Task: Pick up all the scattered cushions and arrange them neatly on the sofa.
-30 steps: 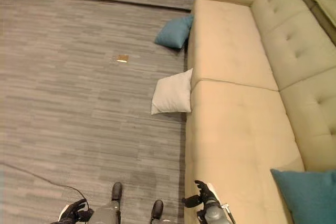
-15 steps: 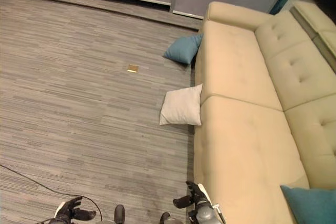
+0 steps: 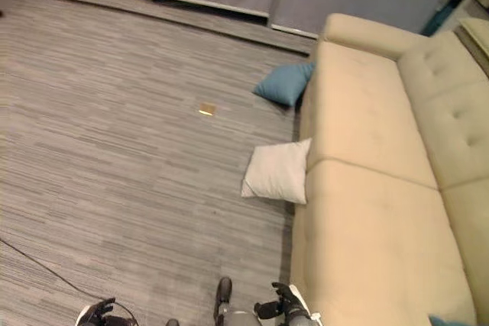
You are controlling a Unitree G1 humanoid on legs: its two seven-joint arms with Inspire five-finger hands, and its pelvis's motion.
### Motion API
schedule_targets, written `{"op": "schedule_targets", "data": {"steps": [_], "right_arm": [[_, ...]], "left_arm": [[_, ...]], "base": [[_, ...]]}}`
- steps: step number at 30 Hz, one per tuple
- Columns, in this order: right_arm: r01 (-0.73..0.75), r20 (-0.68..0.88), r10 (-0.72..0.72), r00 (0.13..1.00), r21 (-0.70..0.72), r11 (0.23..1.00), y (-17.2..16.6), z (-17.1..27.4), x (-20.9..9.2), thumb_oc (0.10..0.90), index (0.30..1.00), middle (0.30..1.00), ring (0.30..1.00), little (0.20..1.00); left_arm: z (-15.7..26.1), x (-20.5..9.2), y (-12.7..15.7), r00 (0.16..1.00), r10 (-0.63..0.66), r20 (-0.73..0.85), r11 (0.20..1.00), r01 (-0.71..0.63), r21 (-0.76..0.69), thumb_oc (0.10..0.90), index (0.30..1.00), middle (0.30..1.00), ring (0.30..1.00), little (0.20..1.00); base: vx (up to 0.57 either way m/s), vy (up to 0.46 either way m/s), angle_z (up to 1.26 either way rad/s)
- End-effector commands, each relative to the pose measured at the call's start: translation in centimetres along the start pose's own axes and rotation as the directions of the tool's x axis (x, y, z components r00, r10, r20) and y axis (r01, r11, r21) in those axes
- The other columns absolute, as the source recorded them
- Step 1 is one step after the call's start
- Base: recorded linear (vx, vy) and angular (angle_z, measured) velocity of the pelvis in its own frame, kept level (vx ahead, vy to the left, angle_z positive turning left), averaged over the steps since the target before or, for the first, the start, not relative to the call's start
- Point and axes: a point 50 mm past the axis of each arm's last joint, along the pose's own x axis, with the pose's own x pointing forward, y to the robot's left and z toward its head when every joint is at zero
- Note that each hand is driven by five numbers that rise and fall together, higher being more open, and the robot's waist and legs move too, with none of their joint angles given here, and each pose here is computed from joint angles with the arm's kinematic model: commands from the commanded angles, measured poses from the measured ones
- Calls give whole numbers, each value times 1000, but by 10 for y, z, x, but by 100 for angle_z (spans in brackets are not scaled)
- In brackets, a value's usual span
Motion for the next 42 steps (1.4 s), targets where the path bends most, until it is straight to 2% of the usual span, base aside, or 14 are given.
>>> {"op": "schedule_targets", "data": {"steps": [1,12,18,26,36,42], "right_arm": [[85,63,-84,994,-9,996,-28,17,4,800,900,900,900,900],[90,58,-92,994,32,995,-27,14,3,800,900,900,900,900],[64,66,-64,996,0,998,-17,17,3,800,900,900,900,900],[46,111,-44,993,-11,999,-11,31,4,800,900,900,900,900],[65,94,-61,994,-39,997,-20,28,5,800,900,900,900,900],[49,14,-49,999,-30,998,-15,2,2,800,900,900,900,900]], "left_arm": [[25,4,5,996,14,90,1000,-14,-10,800,900,900,900,900],[31,4,9,993,11,116,1000,-11,-2,800,900,900,900,900],[17,3,11,998,11,65,999,-13,35,800,900,900,900,900],[27,5,22,995,40,93,999,-43,29,800,900,900,900,900],[25,5,15,997,17,77,999,-20,32,800,900,900,900,900],[17,3,0,998,-35,59,997,31,75,800,900,900,900,900]], "base": [[178,-53,-36],[225,88,-12],[180,193,-24],[123,168,-15],[182,20,-15],[253,-71,22]]}}
